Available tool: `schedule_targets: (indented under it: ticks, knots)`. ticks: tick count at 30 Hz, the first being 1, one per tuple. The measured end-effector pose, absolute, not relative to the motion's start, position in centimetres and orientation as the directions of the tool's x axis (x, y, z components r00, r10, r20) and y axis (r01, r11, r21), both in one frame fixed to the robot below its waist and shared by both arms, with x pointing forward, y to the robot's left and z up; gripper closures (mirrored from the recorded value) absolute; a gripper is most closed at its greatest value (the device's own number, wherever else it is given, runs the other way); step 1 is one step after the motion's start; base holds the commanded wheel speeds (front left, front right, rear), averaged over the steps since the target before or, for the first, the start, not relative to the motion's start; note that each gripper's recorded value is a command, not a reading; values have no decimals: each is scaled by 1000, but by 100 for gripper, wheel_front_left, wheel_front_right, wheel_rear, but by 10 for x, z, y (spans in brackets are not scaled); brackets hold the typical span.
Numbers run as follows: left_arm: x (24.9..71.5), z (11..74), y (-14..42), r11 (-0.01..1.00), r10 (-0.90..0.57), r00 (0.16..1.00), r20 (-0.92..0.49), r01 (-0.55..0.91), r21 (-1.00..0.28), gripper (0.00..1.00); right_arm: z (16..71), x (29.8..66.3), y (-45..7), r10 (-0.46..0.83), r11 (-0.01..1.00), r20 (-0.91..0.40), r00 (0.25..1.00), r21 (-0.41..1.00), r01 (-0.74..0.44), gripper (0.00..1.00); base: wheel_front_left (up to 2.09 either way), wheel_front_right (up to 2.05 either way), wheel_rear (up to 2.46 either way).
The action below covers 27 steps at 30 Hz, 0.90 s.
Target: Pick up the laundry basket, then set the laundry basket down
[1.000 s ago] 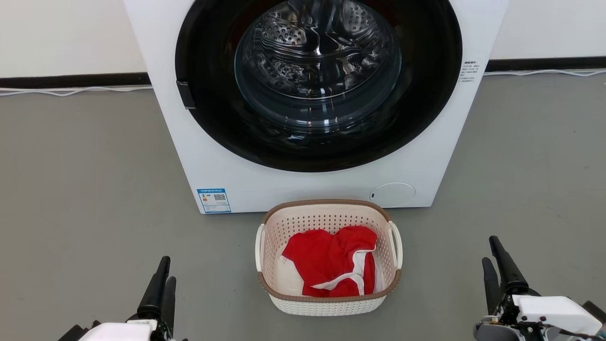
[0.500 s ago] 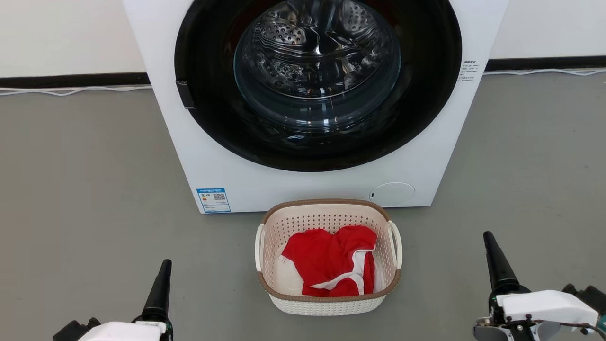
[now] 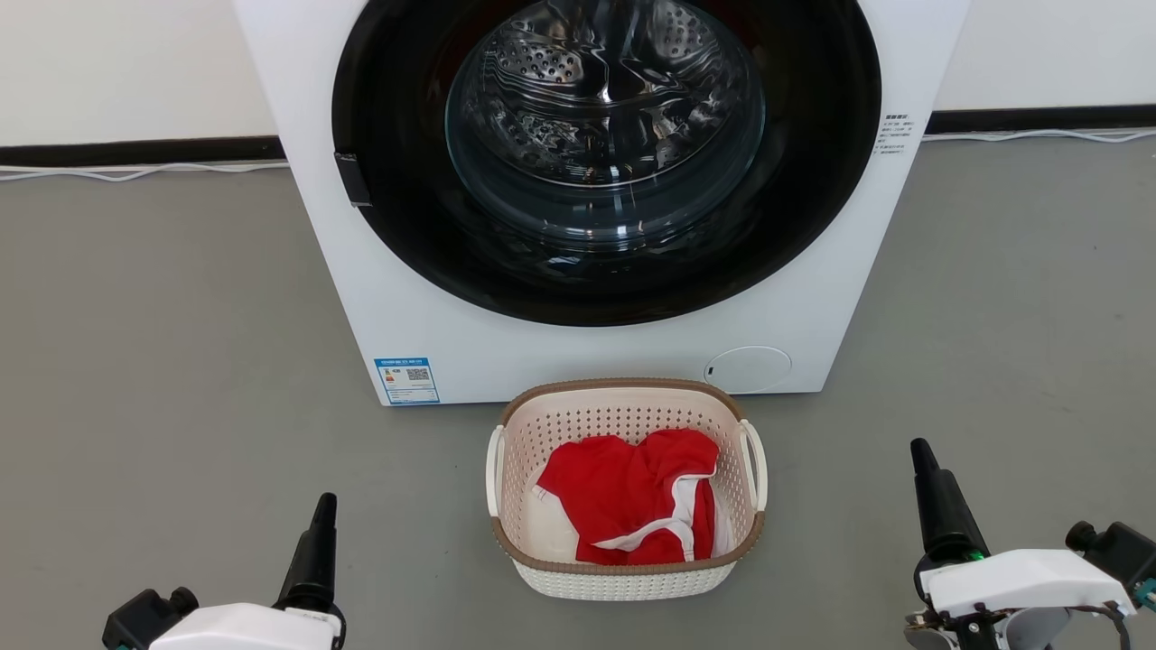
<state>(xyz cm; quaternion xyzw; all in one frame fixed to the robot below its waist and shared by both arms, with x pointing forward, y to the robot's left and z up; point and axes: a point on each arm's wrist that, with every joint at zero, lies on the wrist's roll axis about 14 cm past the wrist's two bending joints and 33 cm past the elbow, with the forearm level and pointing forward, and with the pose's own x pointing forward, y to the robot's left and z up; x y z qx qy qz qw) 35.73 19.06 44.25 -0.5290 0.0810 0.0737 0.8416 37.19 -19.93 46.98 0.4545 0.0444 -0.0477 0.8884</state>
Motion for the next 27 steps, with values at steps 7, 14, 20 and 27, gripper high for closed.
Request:
schedule_targets:
  ticks: [7,14,20,27]
  knots:
    - [359,446,190,541,45,978,-205,-196,-818,0,470,372,-200,-46,664,-117,992,739,118,0,0,0,0]
    - [361,453,187,636,46,981,-186,-173,-752,0,470,372,-200,-47,734,-112,993,670,110,0,0,0,0]
    - [362,456,187,702,53,983,-173,-160,-694,0,470,372,-200,-50,787,-107,993,608,105,0,0,0,0]
    - [363,457,185,763,52,985,-163,-145,-629,0,469,371,-200,-49,839,-103,993,535,97,0,0,0,0]
